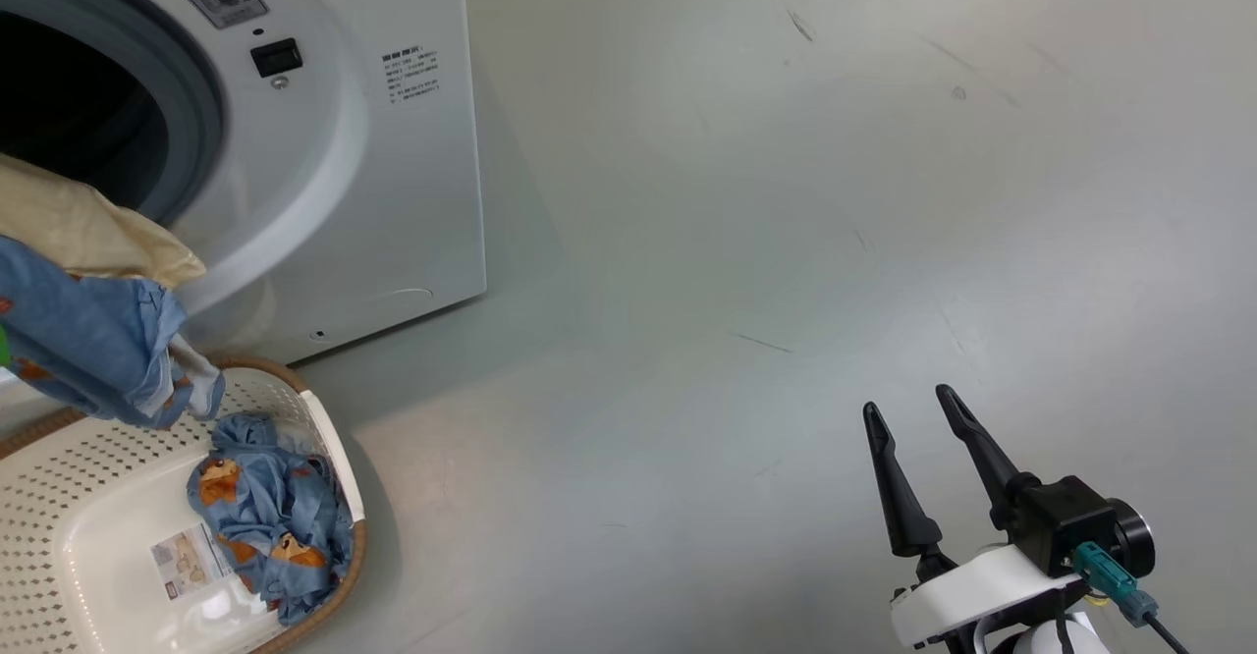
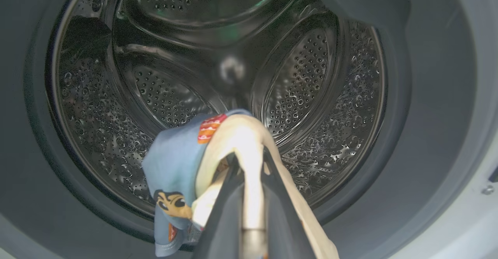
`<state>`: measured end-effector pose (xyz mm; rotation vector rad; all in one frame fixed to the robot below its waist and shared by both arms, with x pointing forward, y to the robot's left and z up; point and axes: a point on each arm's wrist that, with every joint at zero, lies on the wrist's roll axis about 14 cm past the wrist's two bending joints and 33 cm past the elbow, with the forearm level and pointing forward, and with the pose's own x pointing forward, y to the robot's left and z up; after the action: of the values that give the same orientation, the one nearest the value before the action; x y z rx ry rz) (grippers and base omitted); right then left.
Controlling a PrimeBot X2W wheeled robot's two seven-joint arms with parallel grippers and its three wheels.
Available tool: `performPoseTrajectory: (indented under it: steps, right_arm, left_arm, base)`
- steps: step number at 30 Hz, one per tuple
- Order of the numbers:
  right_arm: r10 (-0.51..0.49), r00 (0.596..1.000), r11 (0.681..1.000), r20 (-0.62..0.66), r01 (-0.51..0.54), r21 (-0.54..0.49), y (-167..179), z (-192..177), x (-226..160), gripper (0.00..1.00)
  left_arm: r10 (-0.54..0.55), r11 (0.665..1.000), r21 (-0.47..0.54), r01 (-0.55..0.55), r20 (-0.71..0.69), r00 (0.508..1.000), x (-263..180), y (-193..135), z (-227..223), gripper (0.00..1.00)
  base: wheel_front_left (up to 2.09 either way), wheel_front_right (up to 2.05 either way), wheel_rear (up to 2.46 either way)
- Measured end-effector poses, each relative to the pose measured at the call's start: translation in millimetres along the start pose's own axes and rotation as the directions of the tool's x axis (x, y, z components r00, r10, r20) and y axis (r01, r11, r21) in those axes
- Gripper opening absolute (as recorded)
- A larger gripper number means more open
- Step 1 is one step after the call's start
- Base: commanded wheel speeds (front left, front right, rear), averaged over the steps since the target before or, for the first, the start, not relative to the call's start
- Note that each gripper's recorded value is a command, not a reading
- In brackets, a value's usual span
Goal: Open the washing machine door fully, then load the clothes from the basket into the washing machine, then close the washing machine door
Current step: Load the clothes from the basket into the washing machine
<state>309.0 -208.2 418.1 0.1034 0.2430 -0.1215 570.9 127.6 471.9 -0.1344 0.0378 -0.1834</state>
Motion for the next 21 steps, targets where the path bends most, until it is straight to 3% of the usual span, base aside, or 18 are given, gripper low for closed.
performPoseTrajectory:
  steps: [14, 21]
  right_arm:
    - [0.017, 0.995, 1.000, -0.099, -0.019, -0.020, 5.9, -25.7, 29.2, 1.00]
    - [0.023, 0.989, 0.999, -0.148, -0.027, -0.029, 7.0, -40.9, 35.3, 1.00]
  left_arm:
    - [0.016, 1.000, 0.008, -0.016, -0.085, 0.996, 69.5, 15.0, -53.1, 0.00]
    - [0.079, 0.997, -0.003, -0.079, -0.054, 0.995, 94.1, 40.3, -50.4, 0.00]
  base:
    - [0.00, 0.00, 0.00]
    - [0.00, 0.00, 0.00]
